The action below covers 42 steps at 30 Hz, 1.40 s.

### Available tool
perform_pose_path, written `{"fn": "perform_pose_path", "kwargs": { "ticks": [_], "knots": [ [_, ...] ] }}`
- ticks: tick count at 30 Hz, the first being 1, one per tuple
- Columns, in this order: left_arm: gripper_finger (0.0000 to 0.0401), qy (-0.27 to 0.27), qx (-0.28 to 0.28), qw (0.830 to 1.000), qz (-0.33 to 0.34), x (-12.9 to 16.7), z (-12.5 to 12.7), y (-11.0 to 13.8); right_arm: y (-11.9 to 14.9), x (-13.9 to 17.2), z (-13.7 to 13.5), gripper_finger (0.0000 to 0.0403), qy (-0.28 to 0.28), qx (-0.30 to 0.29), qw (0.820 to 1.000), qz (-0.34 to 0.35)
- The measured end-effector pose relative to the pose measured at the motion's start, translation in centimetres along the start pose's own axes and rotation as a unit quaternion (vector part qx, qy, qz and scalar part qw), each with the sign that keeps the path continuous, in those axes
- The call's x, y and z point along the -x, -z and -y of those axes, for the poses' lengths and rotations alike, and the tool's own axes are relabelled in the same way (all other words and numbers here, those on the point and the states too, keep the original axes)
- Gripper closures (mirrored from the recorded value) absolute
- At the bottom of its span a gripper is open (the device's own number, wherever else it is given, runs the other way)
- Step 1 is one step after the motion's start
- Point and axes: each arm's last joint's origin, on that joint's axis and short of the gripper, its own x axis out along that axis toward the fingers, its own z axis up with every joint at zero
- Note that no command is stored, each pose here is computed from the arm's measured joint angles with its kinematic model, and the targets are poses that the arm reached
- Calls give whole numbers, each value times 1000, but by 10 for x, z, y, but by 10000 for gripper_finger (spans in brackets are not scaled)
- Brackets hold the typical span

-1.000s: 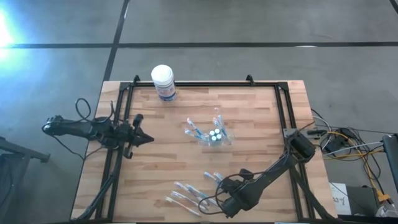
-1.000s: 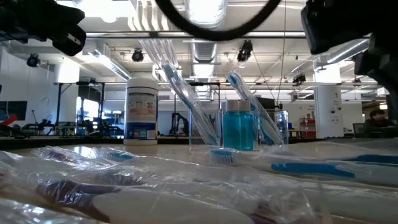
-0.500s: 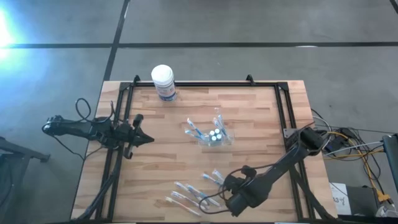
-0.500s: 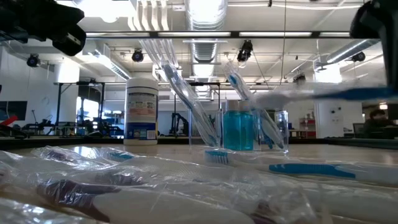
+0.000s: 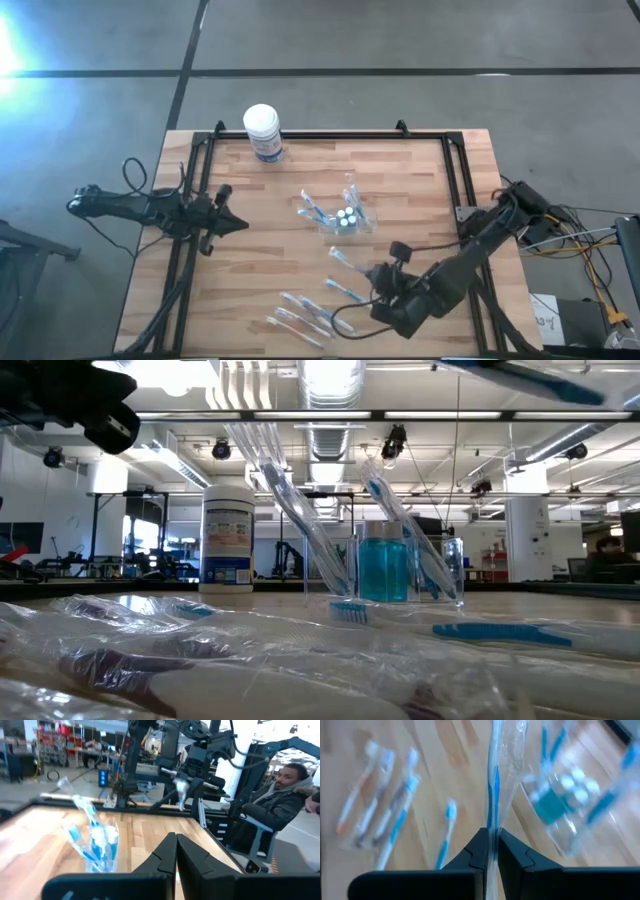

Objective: Pick & Place toothbrushing station
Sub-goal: Put the blue toothbrush into the transparent organizer

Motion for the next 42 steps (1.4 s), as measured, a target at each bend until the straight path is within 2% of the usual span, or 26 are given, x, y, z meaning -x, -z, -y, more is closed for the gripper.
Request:
{"fn": "perform_pose_path", "kwargs": {
  "ticks": [6, 10, 12, 18, 23, 25, 28, 32, 37, 42],
  "knots": [
    [387, 14, 12, 1000, -9, -10, 2, 1, -2, -42, 14, 381, -49, 22, 994, 99],
    [378, 26, 13, 1000, 8, -21, 4, 1, -6, -69, 25, 381, -73, 47, 980, 181],
    [362, 28, 13, 999, 17, -26, 5, 1, -9, -77, 31, 381, -89, 56, 970, 221],
    [288, 18, 13, 1000, 20, -41, 5, 4, -7, -92, 49, 381, -82, 71, 949, 297],
    [219, 6, 5, 1000, 29, -54, 4, 8, -7, -100, 61, 381, -96, 79, 943, 310],
    [196, 10, -6, 998, 60, -58, 5, 2, -11, -102, 65, 381, -109, 78, 940, 315],
    [170, 21, -27, 997, 64, -68, 7, -2, -16, -106, 71, 381, -131, 82, 935, 319],
    [161, 46, -57, 995, 71, -83, 13, -13, -20, -110, 74, 381, -172, 104, 921, 333],
    [162, 49, -82, 994, 60, -105, 18, -23, -26, -113, 75, 381, -167, 110, 913, 356],
    [163, 8, -93, 994, 54, -127, 18, -29, -31, -118, 77, 381, -157, 103, 915, 357]
  ]
}}
